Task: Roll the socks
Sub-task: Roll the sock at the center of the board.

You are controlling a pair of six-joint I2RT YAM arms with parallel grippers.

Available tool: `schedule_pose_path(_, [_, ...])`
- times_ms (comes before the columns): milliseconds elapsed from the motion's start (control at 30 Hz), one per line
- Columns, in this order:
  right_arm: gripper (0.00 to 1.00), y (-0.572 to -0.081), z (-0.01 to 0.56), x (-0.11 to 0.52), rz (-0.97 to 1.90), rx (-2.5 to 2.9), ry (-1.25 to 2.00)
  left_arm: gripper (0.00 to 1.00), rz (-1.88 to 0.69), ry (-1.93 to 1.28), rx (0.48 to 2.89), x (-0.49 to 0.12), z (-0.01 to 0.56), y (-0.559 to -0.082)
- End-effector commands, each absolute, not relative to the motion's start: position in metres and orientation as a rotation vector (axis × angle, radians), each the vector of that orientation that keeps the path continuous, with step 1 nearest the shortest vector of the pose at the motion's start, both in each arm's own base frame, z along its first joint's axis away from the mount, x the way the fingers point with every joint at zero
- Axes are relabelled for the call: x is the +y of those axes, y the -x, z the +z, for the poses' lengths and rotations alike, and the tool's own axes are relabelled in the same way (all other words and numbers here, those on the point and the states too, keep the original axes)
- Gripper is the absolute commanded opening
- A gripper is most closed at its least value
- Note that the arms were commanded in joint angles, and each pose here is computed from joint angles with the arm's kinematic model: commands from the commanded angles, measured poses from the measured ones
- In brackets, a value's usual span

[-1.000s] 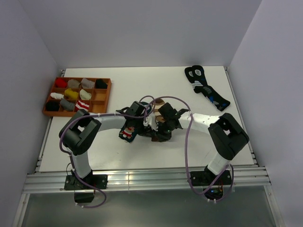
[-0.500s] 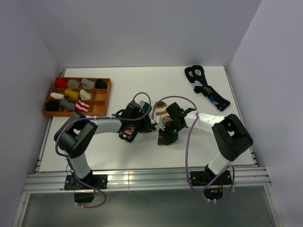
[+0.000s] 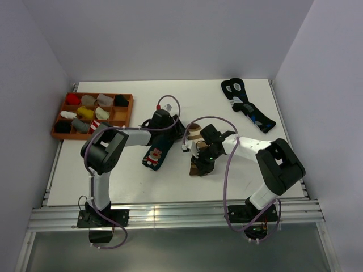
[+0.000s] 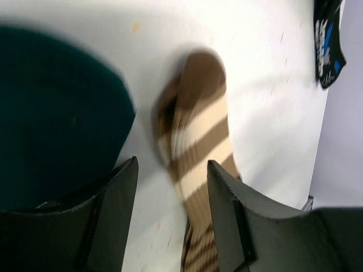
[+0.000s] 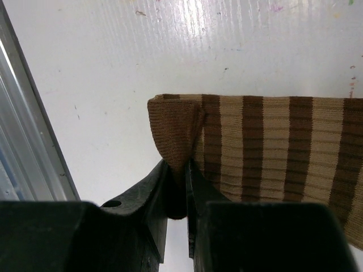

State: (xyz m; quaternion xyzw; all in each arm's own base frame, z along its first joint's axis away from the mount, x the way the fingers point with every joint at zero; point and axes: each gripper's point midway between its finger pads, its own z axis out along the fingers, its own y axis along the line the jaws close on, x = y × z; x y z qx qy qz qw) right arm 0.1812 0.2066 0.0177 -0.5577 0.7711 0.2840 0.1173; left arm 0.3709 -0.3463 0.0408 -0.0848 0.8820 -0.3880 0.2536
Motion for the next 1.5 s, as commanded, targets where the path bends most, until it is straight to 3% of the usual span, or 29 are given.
schedule_pose_path(0, [0.12,-0.178,0.025,0.207,0.858,2.227,1.635,0.57,-1.026,0.182,2.328,-0.355,0.052,-0.404])
schedule_pose_path(367, [0.12,-0.176,0.023,0.204,0.853,2.239,1.643,0.54,-0.898,0.100,2.440,-0.359,0.018,-0.418])
schedule_pose_path(500, [0.11,-0.176,0.024,0.204,0.850,2.241,1.642,0.47,-0.897,0.078,2.466,-0.358,0.008,-0.412])
schedule_pose_path(633, [0.11,-0.177,0.022,0.203,0.841,2.247,1.636,0.24,-0.886,0.080,2.491,-0.355,0.000,-0.410])
schedule_pose_path(833, [0.12,-0.177,0.024,0.204,0.849,2.255,1.624,0.00,-0.822,0.158,2.494,-0.331,-0.005,-0.419])
schedule_pose_path(1100, [0.12,-0.182,0.028,0.208,0.907,2.281,1.634,0.00,-0.699,0.353,2.484,-0.258,-0.010,-0.423])
schedule_pose_path(1467, [0.11,-0.187,0.033,0.213,1.199,2.514,1.534,0.00,-0.719,0.369,2.463,-0.250,-0.008,-0.413])
